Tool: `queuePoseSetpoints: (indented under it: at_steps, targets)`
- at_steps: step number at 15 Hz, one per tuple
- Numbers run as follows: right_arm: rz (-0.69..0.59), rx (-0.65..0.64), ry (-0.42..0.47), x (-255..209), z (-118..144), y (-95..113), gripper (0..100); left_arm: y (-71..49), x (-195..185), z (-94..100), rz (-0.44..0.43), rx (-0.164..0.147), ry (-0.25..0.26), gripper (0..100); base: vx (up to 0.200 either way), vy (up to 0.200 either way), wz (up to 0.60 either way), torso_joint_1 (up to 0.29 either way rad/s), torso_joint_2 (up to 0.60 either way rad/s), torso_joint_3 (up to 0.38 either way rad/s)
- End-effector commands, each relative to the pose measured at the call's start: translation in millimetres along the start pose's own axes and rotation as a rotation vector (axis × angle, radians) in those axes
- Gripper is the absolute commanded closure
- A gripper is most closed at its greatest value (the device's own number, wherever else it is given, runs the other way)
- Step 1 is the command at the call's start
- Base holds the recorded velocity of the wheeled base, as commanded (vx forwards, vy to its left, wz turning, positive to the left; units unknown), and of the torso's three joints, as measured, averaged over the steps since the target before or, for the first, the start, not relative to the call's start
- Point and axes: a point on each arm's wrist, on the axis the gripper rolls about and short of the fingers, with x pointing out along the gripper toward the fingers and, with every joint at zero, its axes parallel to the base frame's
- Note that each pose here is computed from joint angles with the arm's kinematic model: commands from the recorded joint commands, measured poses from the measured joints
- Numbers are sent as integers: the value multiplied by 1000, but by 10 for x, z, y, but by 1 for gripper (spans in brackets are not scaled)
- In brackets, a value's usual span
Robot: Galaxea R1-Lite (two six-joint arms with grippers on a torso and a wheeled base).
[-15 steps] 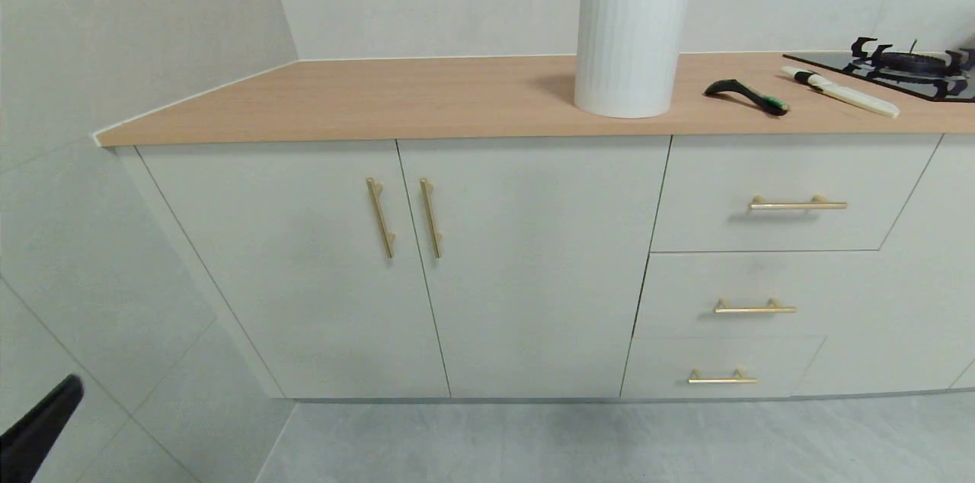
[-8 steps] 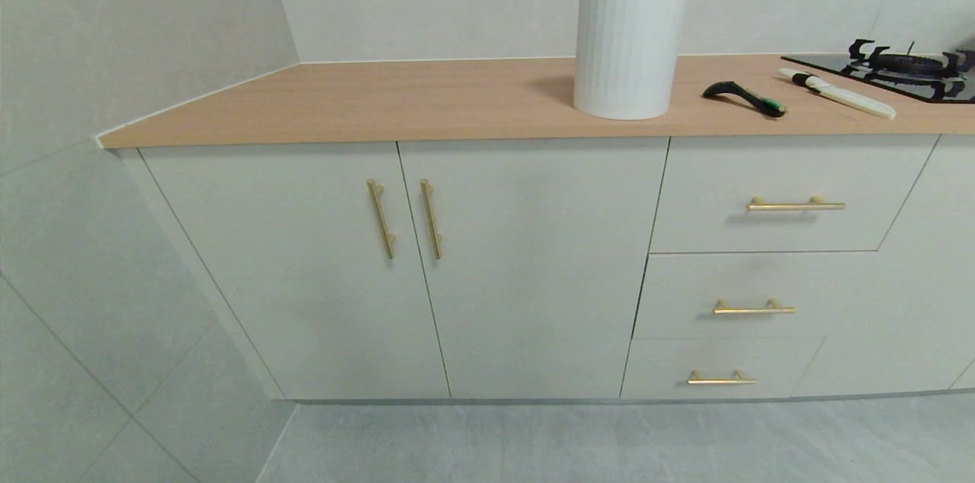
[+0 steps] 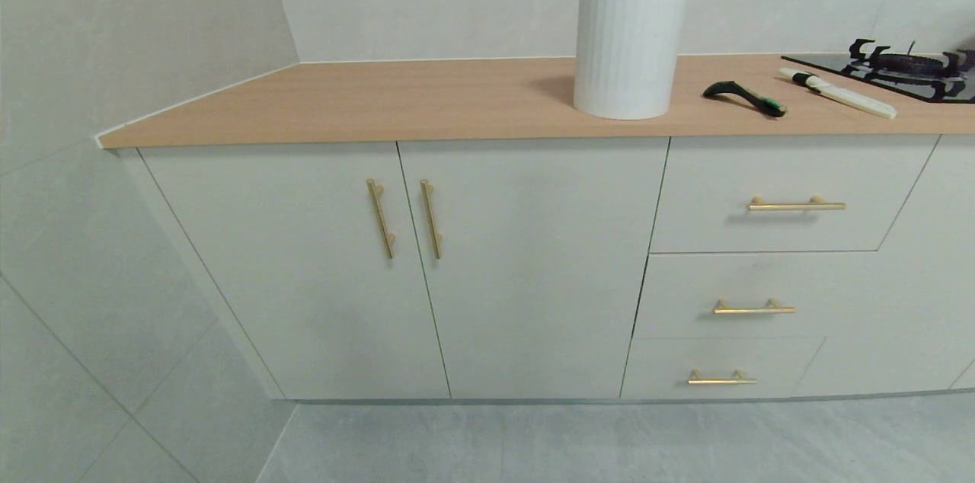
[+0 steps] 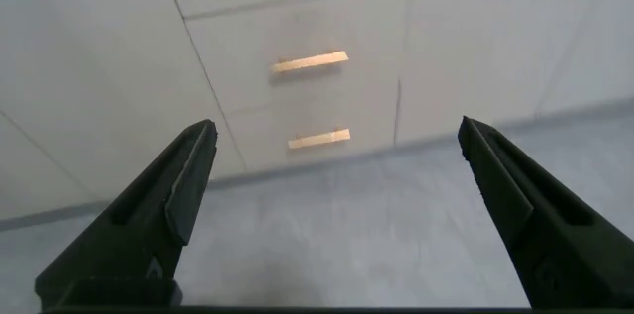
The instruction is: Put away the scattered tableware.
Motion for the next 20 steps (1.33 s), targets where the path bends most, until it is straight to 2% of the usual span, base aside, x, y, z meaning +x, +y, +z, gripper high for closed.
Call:
queuePoseSetpoints:
  at_steps: [1,2,3,4,5,7,8,9,11,20]
  targets:
    - [105,-84,-37,300,-379,44,0,-10,0,-9,-47,2,5,0,0,0,0,0,0,0]
    - [170,-82,-59,310,-387,60,0,-14,0,-10,-64,15,6,0,0,0,0,0,0,0]
    - [186,-85,-40,334,-448,63,0,-16,0,-24,-77,65,19,0,0,0,0,0,0,0]
    - [190,-86,-38,339,-460,64,0,-20,-2,-56,-110,153,46,0,0,0,0,0,0,0]
    - [192,-86,-38,339,-460,64,0,-29,-4,-51,-150,193,41,0,0,0,0,0,0,0]
    - [192,-86,-38,339,-460,64,0,-29,-3,-55,-149,186,43,0,0,0,0,0,0,0]
    - [199,-87,-26,348,-457,65,0,-29,-3,-57,-148,142,47,0,0,0,0,0,0,0]
    - [199,-87,-26,348,-457,65,0,-29,-3,-57,-149,114,50,0,0,0,0,0,0,0]
    - [198,-83,-36,340,-460,63,0,-29,-3,-55,-147,82,50,0,0,0,0,0,0,0]
    - [194,-73,-38,338,-460,61,0,-29,-3,-55,-147,82,50,0,0,0,0,0,0,0]
